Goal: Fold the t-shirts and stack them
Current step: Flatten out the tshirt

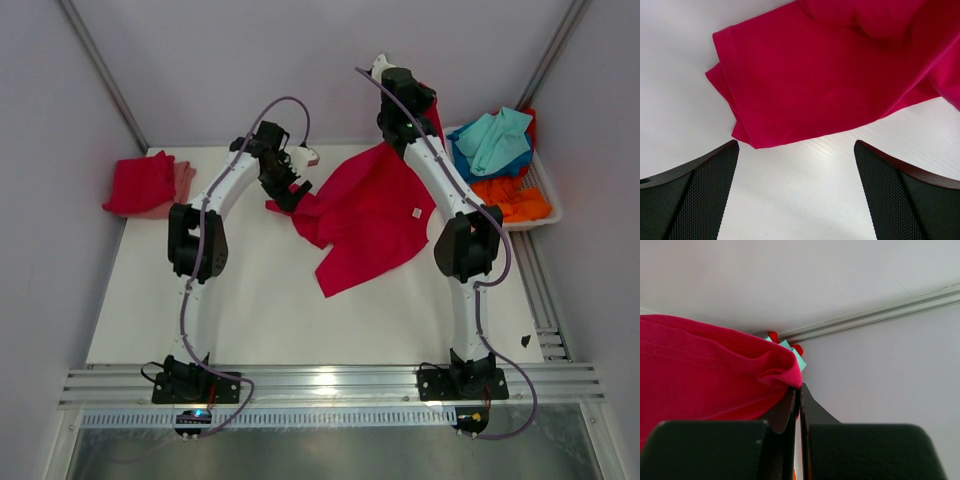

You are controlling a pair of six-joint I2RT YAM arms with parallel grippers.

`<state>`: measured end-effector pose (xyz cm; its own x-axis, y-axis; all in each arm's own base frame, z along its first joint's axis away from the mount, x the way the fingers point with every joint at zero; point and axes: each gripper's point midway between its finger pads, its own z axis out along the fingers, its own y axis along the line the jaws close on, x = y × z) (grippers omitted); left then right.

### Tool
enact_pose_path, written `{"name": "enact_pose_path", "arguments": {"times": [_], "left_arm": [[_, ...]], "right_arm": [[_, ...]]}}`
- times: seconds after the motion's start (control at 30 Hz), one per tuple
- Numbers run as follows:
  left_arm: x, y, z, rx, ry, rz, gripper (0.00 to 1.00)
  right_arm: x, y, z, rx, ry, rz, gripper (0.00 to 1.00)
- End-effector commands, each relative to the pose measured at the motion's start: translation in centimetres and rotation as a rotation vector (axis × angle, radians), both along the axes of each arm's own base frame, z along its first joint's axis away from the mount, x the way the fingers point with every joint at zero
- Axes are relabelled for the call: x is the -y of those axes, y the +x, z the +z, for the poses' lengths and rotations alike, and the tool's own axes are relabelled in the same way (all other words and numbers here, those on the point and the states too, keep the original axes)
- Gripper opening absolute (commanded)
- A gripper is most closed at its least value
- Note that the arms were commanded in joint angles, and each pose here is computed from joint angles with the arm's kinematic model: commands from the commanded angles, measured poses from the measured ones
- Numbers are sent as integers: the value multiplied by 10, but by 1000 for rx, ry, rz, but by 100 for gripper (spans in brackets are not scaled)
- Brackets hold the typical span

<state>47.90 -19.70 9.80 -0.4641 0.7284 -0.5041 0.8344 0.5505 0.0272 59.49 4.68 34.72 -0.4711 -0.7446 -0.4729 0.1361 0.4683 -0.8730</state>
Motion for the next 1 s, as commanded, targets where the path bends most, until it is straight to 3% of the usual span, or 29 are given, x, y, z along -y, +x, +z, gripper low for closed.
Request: {"name": "enact_pose_path", "arguments": {"times": [0.0,0.17,0.63,0.97], "left_arm": [[-9,17,1,78,62,-33,99],[-10,9,4,106,80,-142,97],[-5,-15,4,60,42,-235,94],[9,8,-13,65,12,-185,78]], "right_arm": [[10,-4,22,68,22,-38,3],[13,-1,16,56,23,-44,3],[13,1,6,36,28,-46,3],[14,0,7,39,27,-49,3]]}}
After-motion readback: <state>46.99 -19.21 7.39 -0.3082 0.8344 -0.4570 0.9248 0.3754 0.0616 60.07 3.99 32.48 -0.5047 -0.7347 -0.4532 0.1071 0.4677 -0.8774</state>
